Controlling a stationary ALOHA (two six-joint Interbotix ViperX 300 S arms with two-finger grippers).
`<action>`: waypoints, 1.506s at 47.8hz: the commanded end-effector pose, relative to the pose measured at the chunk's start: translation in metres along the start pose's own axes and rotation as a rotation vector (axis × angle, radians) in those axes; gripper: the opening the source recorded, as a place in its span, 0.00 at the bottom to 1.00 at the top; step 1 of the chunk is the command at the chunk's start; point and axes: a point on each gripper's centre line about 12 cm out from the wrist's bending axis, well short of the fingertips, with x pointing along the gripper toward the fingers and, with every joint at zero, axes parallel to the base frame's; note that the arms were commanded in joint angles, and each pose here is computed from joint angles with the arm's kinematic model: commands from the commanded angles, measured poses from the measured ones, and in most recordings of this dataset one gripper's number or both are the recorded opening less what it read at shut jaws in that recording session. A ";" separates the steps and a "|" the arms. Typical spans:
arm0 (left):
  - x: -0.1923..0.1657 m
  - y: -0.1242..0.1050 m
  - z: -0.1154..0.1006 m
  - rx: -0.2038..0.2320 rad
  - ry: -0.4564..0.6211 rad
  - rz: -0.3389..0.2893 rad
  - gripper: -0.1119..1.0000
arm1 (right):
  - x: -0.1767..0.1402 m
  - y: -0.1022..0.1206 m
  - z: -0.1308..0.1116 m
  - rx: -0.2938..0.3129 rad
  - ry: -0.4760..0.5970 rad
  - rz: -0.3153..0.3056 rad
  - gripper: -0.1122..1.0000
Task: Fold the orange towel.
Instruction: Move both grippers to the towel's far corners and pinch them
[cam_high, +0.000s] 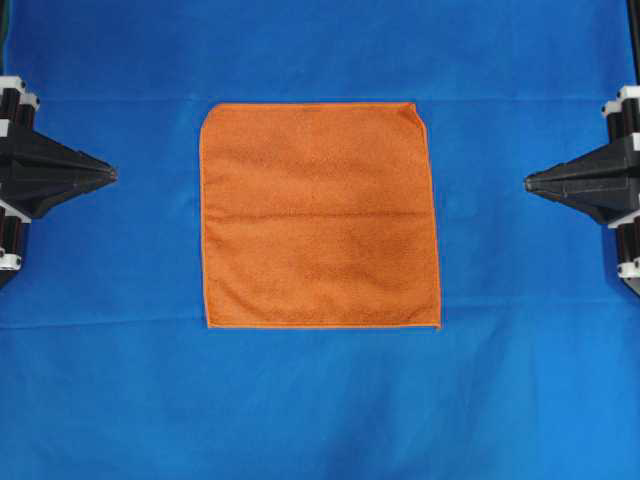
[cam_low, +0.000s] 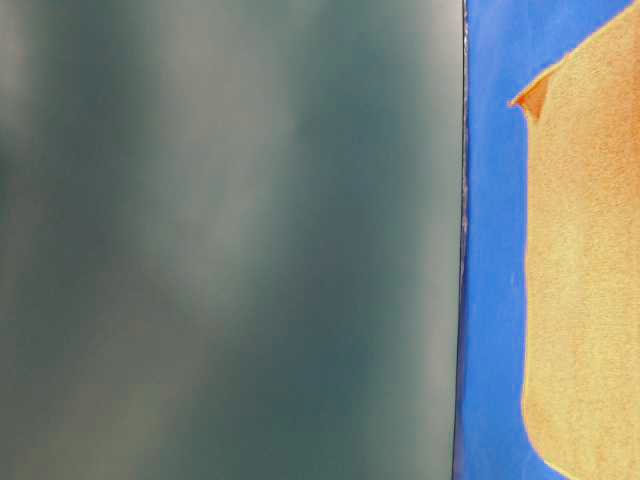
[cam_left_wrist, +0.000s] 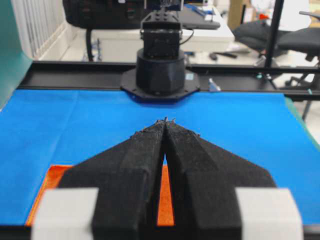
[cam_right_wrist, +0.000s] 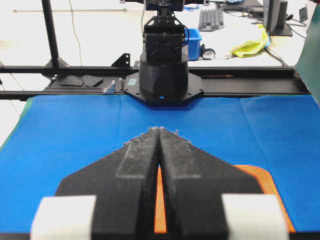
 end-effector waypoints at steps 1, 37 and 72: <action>0.006 0.007 -0.004 -0.056 0.043 0.041 0.10 | 0.005 -0.004 0.012 0.003 -0.029 -0.020 0.10; 0.032 0.095 -0.096 -0.111 0.393 0.400 0.32 | 0.054 -0.133 -0.086 0.210 0.476 -0.508 0.20; 0.066 0.161 -0.219 -0.205 0.692 0.548 0.86 | 0.087 -0.173 -0.196 0.288 0.761 -0.564 0.61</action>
